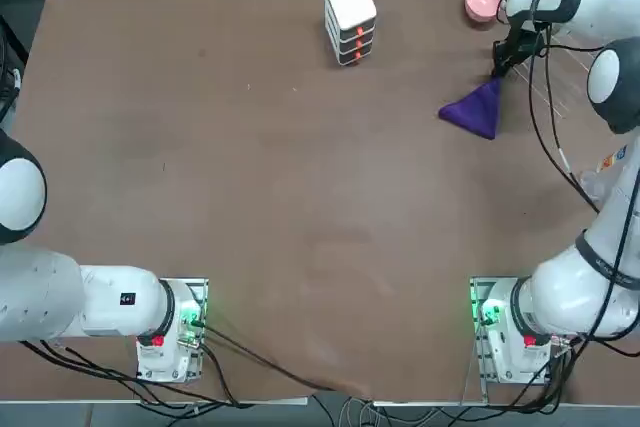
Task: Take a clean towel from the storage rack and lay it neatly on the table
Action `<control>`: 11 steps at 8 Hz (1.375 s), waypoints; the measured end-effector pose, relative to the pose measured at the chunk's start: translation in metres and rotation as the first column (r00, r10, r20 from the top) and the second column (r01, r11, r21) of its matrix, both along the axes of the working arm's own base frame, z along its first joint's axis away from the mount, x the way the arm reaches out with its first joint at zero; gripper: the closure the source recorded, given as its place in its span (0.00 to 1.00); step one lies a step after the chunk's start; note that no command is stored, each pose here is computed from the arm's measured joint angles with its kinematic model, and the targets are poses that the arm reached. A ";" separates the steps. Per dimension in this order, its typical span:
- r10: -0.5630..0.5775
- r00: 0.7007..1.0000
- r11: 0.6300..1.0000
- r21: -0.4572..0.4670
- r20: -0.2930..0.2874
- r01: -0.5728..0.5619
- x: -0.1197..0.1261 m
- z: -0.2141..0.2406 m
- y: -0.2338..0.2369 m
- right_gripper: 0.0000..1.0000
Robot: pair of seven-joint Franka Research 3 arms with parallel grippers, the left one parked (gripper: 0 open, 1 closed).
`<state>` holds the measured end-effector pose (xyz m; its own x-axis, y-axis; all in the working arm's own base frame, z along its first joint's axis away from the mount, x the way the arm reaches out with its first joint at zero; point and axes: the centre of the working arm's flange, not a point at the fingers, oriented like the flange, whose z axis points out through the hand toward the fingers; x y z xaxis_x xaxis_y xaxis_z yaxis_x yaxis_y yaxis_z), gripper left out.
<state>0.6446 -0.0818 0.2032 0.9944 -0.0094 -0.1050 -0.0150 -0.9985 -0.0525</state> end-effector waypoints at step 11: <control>0.100 0.932 0.990 0.125 -0.348 -0.060 -0.046 0.066 0.042 0.98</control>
